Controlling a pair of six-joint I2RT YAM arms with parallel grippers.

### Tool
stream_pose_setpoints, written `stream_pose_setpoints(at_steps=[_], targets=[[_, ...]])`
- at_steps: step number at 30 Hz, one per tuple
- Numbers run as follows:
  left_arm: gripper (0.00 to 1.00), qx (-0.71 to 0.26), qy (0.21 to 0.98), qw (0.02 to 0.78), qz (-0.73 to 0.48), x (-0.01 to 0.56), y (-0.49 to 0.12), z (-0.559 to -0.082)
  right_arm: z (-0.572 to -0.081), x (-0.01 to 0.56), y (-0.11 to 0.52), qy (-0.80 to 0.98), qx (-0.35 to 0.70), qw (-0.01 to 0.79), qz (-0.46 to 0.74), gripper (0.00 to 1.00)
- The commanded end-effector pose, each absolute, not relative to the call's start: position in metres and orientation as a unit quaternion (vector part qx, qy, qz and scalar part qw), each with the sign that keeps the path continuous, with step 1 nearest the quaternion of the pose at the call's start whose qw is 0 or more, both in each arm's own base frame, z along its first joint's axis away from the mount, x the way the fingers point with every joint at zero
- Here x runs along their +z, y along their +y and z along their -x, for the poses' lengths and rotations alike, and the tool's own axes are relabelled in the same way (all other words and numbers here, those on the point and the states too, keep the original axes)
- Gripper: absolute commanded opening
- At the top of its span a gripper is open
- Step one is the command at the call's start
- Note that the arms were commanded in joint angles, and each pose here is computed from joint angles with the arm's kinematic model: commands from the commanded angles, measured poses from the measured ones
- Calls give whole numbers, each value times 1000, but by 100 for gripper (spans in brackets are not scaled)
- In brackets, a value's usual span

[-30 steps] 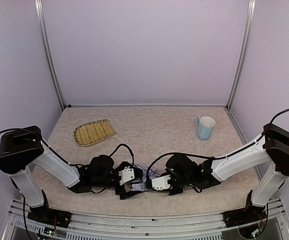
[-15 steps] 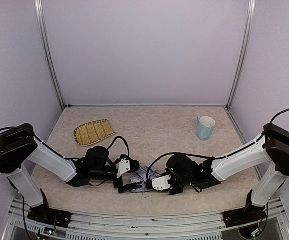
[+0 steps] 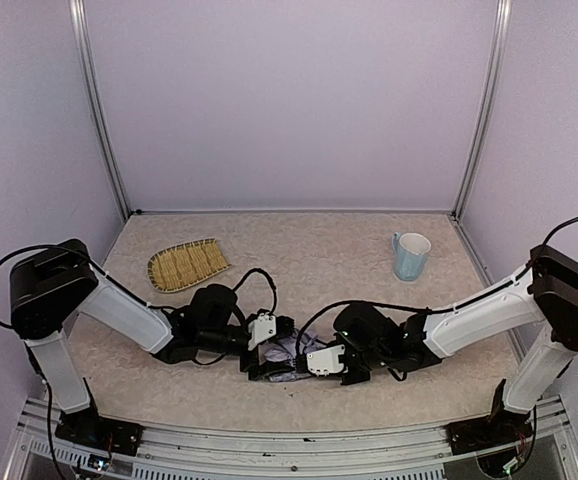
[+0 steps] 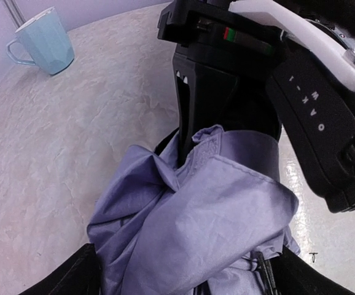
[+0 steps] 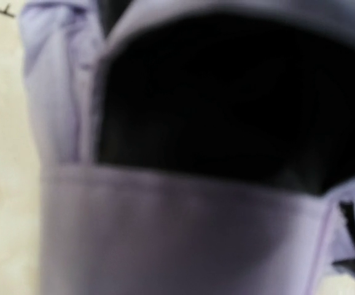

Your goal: Put away the umbrella

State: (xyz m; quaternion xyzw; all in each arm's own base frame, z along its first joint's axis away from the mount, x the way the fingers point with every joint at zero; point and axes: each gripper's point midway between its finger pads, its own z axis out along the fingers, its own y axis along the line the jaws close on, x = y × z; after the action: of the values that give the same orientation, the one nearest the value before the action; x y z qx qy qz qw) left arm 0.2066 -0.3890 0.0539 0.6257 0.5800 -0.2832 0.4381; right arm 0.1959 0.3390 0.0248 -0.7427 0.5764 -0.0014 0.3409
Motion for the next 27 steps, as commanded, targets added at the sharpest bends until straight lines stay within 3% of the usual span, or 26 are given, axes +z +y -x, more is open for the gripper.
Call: stream_pose_setpoints(at_steps=[1,7,10,16,22,27], targets=[[88,-244,638,323,-655,-11,-356,-183,-187,0,324,622,23,283,730,0],[99,-262,645,331,-637,7,-353,-178,-203,14,319,657,30,305,689,0],[99,-286,618,382,-624,32,-355,-172,-200,6,317,660,30,295,690,0],[99,-265,608,409,-627,24,-366,-183,-201,6,322,651,31,304,695,0],[99,-217,592,499,-594,51,-371,-211,-192,3,324,635,46,295,712,0],[99,-230,582,488,-608,45,-380,-216,-190,3,328,622,48,297,723,0]])
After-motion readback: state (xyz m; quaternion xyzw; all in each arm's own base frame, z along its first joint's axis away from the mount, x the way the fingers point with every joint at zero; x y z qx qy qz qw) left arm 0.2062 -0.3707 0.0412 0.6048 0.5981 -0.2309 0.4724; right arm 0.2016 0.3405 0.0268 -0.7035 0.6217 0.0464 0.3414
